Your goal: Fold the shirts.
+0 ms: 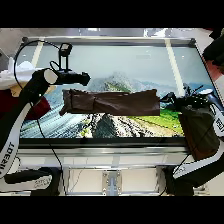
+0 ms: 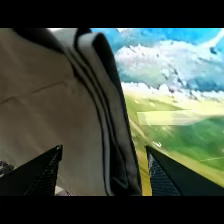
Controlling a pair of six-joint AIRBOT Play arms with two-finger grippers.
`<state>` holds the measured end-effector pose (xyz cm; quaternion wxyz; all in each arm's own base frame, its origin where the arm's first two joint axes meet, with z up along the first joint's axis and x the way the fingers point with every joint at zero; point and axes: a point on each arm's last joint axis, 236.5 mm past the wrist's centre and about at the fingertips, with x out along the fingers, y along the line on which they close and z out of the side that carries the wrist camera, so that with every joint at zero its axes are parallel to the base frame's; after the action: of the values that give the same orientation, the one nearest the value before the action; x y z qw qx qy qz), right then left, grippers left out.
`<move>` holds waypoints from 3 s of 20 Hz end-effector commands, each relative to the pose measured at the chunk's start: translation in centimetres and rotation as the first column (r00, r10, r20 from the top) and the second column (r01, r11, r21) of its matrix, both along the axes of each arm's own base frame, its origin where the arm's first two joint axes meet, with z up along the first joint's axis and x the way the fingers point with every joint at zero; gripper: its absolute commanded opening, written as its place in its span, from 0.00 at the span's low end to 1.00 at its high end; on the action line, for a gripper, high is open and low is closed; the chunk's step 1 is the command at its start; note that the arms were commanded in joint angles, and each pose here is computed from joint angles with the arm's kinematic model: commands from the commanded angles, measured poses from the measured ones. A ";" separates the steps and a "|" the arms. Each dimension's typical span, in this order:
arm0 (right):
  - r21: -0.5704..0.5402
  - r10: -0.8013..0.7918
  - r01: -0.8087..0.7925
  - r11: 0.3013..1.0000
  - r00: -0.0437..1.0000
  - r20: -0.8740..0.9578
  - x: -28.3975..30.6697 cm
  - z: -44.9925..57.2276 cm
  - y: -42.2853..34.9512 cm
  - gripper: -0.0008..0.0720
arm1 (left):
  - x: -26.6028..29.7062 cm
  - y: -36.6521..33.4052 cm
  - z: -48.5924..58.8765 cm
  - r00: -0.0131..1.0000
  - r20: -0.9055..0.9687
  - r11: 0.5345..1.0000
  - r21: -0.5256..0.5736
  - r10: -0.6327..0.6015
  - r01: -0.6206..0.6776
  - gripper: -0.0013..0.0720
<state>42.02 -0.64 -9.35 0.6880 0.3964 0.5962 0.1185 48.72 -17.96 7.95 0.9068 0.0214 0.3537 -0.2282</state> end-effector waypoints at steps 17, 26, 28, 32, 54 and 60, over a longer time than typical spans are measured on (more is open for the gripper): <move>0.125 0.238 -0.290 0.949 0.916 0.322 -0.6 18.5 10.2 0.02 | -8.5 -12.7 -12.0 0.904 -0.337 0.963 -0.034 -0.262 0.267 0.03; -0.086 0.323 -0.321 0.943 0.823 0.467 -5.2 31.5 10.3 0.02 | -14.5 -25.0 -13.9 0.877 -0.269 0.917 -0.139 -0.398 0.374 0.03; -0.092 0.307 -0.300 0.949 0.826 0.472 -4.8 32.1 10.4 0.02 | -12.7 -24.4 -11.3 0.898 -0.220 0.923 -0.159 -0.380 0.352 0.03; -0.134 0.343 -0.317 0.939 0.833 0.435 -3.5 30.0 13.0 0.02 | -7.4 -18.8 -1.3 0.963 -0.050 0.943 -0.221 -0.265 0.248 0.03; -0.341 0.555 -0.457 0.822 0.776 0.298 1.3 14.5 27.3 0.76 | -9.2 2.6 17.0 0.986 0.167 0.984 -0.174 -0.010 0.040 0.04; -0.377 0.459 -0.414 0.828 0.888 0.033 0.0 10.7 12.6 0.76 | -8.7 2.9 16.7 0.985 0.171 0.986 -0.162 0.000 0.028 0.03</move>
<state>43.68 17.58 3.29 0.7641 0.1050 0.5945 0.2273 39.78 -15.26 24.87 0.9299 -0.0341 0.2537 -0.2643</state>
